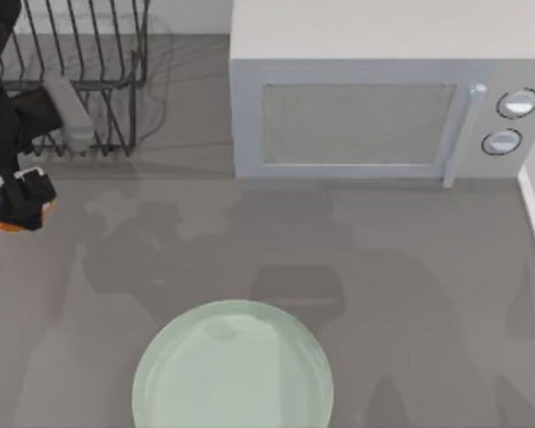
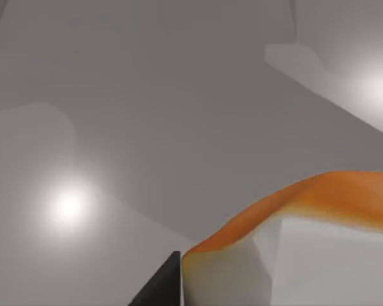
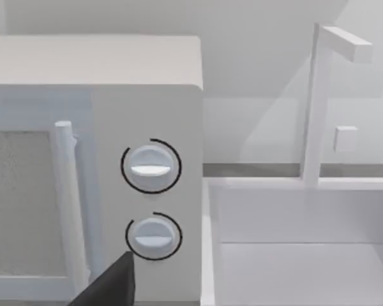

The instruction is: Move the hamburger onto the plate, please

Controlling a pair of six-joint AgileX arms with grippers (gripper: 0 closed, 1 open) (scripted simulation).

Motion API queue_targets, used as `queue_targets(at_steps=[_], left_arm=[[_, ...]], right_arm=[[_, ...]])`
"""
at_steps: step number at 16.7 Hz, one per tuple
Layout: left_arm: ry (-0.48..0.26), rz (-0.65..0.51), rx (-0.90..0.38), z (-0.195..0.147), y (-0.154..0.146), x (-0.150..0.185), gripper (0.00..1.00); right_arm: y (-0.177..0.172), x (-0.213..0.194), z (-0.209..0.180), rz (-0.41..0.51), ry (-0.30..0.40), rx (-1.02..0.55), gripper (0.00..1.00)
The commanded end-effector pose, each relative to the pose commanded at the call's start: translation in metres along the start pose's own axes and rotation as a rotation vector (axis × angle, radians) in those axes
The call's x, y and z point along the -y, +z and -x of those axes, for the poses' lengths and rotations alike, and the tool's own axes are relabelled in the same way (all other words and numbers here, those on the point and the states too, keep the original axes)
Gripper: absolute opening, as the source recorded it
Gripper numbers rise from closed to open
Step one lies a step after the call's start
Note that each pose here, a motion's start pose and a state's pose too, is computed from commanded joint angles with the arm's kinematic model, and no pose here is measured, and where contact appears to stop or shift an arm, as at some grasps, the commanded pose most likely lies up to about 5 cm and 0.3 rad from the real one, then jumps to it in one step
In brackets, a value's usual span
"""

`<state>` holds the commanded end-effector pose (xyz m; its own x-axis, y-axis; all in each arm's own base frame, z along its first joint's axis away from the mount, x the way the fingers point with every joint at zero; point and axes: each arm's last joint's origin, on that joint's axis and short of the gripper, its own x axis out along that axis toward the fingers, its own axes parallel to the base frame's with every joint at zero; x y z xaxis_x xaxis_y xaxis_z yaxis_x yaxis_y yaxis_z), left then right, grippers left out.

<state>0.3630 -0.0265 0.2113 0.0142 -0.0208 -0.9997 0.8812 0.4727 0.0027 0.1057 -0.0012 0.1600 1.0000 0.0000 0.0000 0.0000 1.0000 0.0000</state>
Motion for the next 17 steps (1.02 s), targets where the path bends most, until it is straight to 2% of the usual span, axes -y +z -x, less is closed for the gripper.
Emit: queue_targets(at_steps=[5, 8, 10, 12, 17], left_arm=[[0.000, -0.002, 0.000, 0.001, 0.000, 0.000, 0.00], [0.001, -0.114, -0.001, 0.000, 0.013, 0.010, 0.00], [0.000, -0.277, -0.001, 0.000, 0.030, 0.027, 0.00], [-0.005, -0.497, -0.004, -0.002, 0.050, 0.051, 0.00], [-0.043, -1.185, -0.013, -0.013, 0.091, 0.133, 0.00]], right_arm=[[0.000, 0.000, 0.000, 0.000, 0.000, 0.000, 1.00], [0.000, 0.000, 0.000, 0.000, 0.000, 0.000, 1.00], [0.000, 0.000, 0.000, 0.000, 0.000, 0.000, 1.00], [0.000, 0.000, 0.000, 0.000, 0.000, 0.000, 1.00], [0.000, 0.000, 0.000, 0.000, 0.000, 0.000, 1.00]])
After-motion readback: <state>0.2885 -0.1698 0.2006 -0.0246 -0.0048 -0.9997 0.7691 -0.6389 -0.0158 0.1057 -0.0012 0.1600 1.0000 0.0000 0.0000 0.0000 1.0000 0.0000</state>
